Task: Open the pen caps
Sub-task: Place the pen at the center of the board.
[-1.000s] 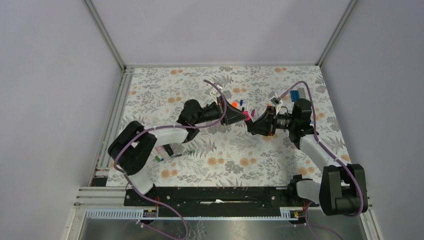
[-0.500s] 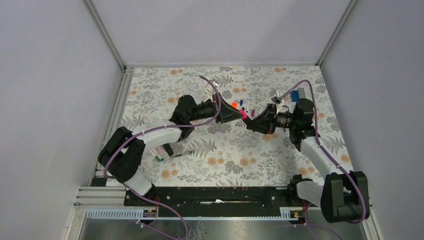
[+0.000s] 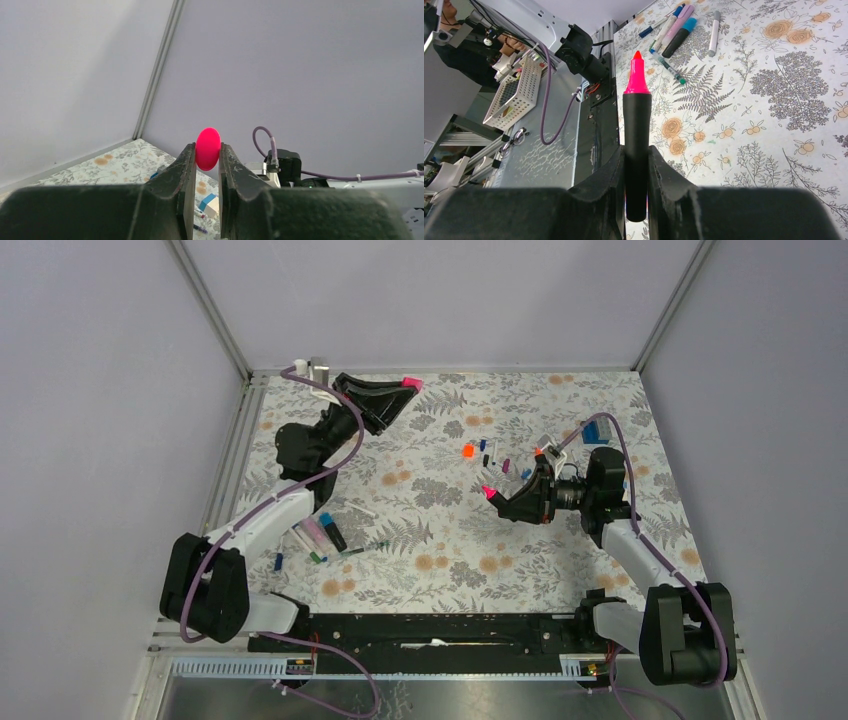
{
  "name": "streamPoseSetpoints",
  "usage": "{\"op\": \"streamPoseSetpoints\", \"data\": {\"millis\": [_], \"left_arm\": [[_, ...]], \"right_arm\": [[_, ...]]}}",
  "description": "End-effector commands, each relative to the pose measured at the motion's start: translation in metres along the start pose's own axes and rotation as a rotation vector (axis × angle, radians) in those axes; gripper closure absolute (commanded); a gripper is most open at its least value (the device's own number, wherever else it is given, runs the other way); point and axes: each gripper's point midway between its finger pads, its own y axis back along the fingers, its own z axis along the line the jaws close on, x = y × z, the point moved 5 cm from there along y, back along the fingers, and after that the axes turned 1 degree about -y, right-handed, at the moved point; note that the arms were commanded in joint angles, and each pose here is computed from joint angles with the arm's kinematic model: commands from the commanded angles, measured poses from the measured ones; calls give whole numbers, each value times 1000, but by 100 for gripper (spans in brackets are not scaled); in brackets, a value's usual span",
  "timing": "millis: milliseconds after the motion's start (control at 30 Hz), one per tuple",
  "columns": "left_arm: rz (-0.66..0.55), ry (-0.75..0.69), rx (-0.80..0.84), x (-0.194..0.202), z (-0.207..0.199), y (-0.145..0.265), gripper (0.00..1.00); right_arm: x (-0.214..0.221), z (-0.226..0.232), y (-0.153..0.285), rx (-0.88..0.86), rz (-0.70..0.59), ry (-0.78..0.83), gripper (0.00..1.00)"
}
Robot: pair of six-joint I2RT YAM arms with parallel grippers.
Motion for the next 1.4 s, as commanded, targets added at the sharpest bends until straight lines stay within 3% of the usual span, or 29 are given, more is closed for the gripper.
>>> {"op": "streamPoseSetpoints", "data": {"millis": [0,900,1367], "left_arm": [[-44,-33,29,-8,-8,0,100],[2,4,-5,0,-8,22,100],[43,62,-20,17,-18,48,100]], "right_arm": [[-3,7,1,-43,8,33,100],[-3,5,0,-30,6,39,100],[-5,-9,9,76,-12,42,100]]}}
